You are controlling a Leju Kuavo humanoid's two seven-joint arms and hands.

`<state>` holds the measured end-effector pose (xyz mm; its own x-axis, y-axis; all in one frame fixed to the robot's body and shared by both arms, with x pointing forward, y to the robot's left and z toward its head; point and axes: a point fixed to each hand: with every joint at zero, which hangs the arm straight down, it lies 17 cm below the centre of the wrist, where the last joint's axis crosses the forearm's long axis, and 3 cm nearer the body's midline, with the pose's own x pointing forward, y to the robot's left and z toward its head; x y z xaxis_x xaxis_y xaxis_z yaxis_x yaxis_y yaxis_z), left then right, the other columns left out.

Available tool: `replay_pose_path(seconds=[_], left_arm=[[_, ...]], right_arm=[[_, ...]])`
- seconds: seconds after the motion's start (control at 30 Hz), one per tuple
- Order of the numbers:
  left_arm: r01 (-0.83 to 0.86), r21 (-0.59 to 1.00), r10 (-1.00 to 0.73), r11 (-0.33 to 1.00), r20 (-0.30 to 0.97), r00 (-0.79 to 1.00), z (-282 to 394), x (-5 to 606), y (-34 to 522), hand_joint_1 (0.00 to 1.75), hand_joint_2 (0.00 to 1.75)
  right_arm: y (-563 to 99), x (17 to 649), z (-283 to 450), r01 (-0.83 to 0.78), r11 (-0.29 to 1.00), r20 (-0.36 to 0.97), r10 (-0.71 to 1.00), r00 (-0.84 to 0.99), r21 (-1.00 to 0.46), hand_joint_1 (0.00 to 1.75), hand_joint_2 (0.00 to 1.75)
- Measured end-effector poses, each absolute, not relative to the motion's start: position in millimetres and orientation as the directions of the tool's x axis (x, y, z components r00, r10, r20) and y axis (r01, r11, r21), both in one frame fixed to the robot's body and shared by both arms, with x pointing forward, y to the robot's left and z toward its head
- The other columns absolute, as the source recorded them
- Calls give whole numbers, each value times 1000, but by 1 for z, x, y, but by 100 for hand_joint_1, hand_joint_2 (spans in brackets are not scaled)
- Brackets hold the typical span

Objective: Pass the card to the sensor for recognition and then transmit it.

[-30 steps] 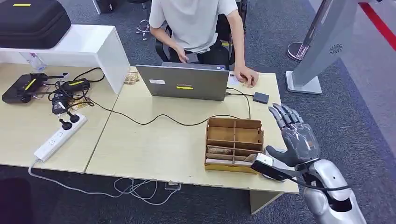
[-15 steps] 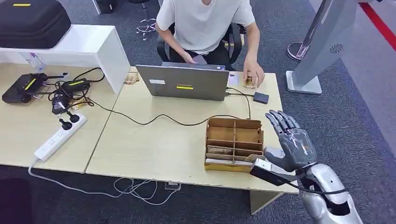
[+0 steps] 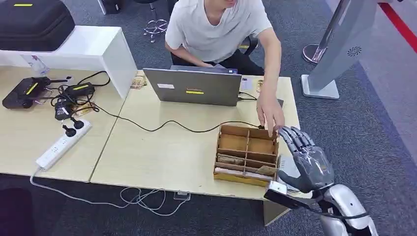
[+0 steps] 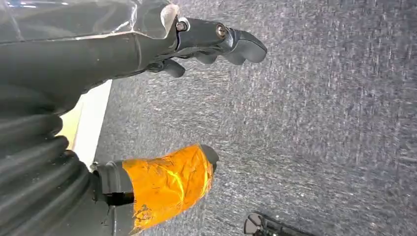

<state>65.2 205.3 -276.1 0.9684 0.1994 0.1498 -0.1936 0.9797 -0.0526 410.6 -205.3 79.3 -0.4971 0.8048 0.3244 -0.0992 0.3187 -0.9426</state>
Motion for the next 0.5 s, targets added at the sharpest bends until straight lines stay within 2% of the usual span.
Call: replay_pose_path(seconds=[0.5], left_arm=[[-213, -49, 218, 976, 148, 965, -276, 66, 207, 0, 175]], right_arm=[[-201, 387, 83, -96, 328, 329, 792, -515, -940, 0, 175]])
